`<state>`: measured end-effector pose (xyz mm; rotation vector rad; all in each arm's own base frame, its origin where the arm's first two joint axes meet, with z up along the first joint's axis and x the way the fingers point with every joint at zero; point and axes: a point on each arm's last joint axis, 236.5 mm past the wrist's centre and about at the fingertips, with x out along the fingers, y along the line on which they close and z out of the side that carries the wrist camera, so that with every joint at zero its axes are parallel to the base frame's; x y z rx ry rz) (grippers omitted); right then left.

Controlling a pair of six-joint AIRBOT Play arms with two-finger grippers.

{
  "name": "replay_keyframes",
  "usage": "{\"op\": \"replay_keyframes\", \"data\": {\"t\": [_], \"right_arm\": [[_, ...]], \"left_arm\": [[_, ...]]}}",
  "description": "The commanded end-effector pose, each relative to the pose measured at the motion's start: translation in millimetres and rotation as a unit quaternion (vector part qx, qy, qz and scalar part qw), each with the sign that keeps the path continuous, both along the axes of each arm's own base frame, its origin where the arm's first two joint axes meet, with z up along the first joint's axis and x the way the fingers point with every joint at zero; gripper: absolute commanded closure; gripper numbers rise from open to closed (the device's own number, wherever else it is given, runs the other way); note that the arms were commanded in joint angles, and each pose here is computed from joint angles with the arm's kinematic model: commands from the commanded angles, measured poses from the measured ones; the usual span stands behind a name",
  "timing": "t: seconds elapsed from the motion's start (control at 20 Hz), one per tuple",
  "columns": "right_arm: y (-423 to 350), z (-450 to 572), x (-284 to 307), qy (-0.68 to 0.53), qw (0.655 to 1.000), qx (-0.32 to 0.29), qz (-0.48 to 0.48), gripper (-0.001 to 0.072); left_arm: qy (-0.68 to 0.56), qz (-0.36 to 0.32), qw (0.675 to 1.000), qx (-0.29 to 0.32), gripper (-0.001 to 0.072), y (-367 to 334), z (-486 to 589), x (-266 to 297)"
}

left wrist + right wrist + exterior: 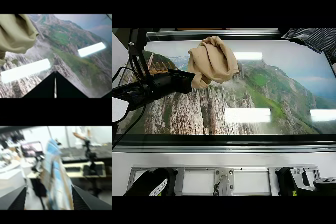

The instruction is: Fold the clothes and pants, and hang the long-sleeved shirts on hangers.

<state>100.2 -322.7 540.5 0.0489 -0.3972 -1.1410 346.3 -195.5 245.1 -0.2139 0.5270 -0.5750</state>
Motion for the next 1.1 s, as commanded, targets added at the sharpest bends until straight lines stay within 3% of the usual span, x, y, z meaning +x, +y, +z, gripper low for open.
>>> {"op": "replay_keyframes", "data": {"t": [0.0, 0.1, 0.2, 0.3, 0.5, 0.75, 0.9, 1.05], "right_arm": [[39, 36, 32, -0.068, 0.990, -0.052, 0.108, 0.0115], [64, 35, 72, -0.054, 0.976, -0.056, 0.202, 0.0115], [109, 18, 131, -0.004, 0.935, -0.059, 0.350, 0.0114], [165, -10, 177, 0.057, 0.867, -0.069, 0.490, 0.0115], [271, -88, 240, 0.139, 0.704, 0.007, 0.696, 0.0143], [395, -229, 278, 0.344, 0.568, 0.076, 0.744, 0.0144], [481, -298, 267, 0.395, 0.477, 0.082, 0.781, 0.0144], [540, -346, 250, 0.416, 0.413, 0.089, 0.805, 0.0143]], "left_arm": [[0.000, 0.000, 1.000, 0.001, 0.0695, 0, 0, 0], [0.000, 0.000, 1.000, 0.001, 0.0695, 0, -1, 0], [0.001, 0.000, 1.000, 0.001, 0.0695, 0, -1, 0], [0.002, 0.000, 1.000, 0.002, 0.0695, 0, -1, 0], [0.011, -0.005, 1.000, 0.006, 0.0695, 0, -5, -3], [0.033, -0.015, 0.999, 0.017, 0.0695, -1, -15, -11], [0.037, -0.018, 0.999, 0.019, 0.0695, -2, -17, -12], [0.037, -0.018, 0.999, 0.019, 0.0695, -2, -17, -12]]}}
